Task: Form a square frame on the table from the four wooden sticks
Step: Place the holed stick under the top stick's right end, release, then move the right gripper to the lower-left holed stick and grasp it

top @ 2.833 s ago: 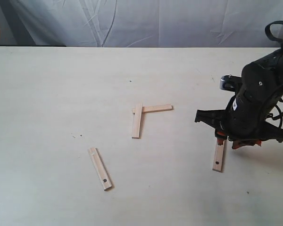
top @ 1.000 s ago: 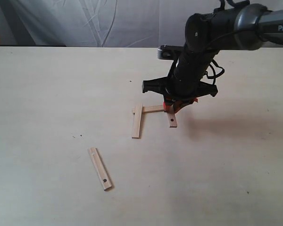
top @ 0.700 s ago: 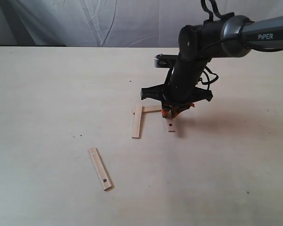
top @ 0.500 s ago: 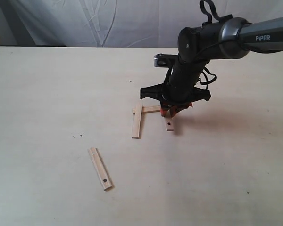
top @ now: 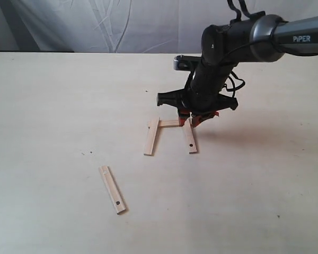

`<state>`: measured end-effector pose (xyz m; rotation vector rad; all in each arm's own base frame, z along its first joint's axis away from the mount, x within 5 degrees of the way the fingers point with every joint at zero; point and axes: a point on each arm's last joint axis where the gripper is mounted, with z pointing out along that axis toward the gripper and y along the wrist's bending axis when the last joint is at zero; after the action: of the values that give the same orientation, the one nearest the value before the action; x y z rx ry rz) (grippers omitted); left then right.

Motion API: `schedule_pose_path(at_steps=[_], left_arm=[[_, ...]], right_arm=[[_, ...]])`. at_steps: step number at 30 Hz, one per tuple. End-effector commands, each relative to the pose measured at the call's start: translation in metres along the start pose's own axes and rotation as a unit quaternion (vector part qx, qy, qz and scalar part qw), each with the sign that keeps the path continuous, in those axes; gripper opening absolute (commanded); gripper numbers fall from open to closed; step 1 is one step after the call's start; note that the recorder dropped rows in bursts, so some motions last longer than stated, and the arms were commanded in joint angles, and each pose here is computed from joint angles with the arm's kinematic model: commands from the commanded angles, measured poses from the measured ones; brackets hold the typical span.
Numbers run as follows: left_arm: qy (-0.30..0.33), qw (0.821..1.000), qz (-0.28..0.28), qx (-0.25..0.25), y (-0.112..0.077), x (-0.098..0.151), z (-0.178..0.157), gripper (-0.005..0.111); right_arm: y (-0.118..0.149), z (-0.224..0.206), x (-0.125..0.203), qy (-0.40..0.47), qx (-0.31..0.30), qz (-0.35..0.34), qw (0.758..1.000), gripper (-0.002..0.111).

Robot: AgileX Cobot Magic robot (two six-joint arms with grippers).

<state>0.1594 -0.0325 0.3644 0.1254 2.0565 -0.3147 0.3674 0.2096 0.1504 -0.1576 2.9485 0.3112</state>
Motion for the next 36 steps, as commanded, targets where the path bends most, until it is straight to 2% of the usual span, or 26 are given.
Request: schedule_pose_path(at_steps=[1,5,11,17,25,27,30,36], left_arm=[[-0.006,1.0,0.003,-0.003,0.0,0.001,-0.001,0.0],[-0.008,1.0,-0.006,-0.017,0.003,0.0,-0.001,0.0],[-0.006,0.996,-0.022,-0.081,0.015,0.001,-0.002,0.0],[-0.007,0.994,-0.037,-0.104,0.019,0.001,-0.003,0.0],[-0.001,0.994,-0.047,-0.099,0.018,0.002,-0.003,0.0],[0.001,0.994,-0.051,-0.097,0.017,0.003,-0.003,0.0],[0.001,0.994,-0.052,-0.096,0.017,0.003,-0.003,0.0],[0.005,0.994,-0.053,-0.096,0.017,0.004,-0.003,0.0]], right_arm=[[0.02,-0.023,0.006,-0.012,-0.013,-0.027,0.999,0.034],[0.054,-0.023,0.026,-0.002,-0.023,-0.081,0.996,0.034],[0.104,-0.018,0.06,0.007,-0.041,-0.148,0.988,0.034],[0.136,-0.017,0.088,0.01,-0.052,-0.2,0.978,0.034],[0.158,-0.002,0.112,0.022,-0.054,-0.236,0.97,0.034],[0.161,0.003,0.116,0.03,-0.052,-0.241,0.969,0.038],[0.166,0.004,0.115,0.037,-0.048,-0.245,0.968,0.047],[0.172,0.011,0.112,0.044,-0.022,-0.257,0.965,0.046]])
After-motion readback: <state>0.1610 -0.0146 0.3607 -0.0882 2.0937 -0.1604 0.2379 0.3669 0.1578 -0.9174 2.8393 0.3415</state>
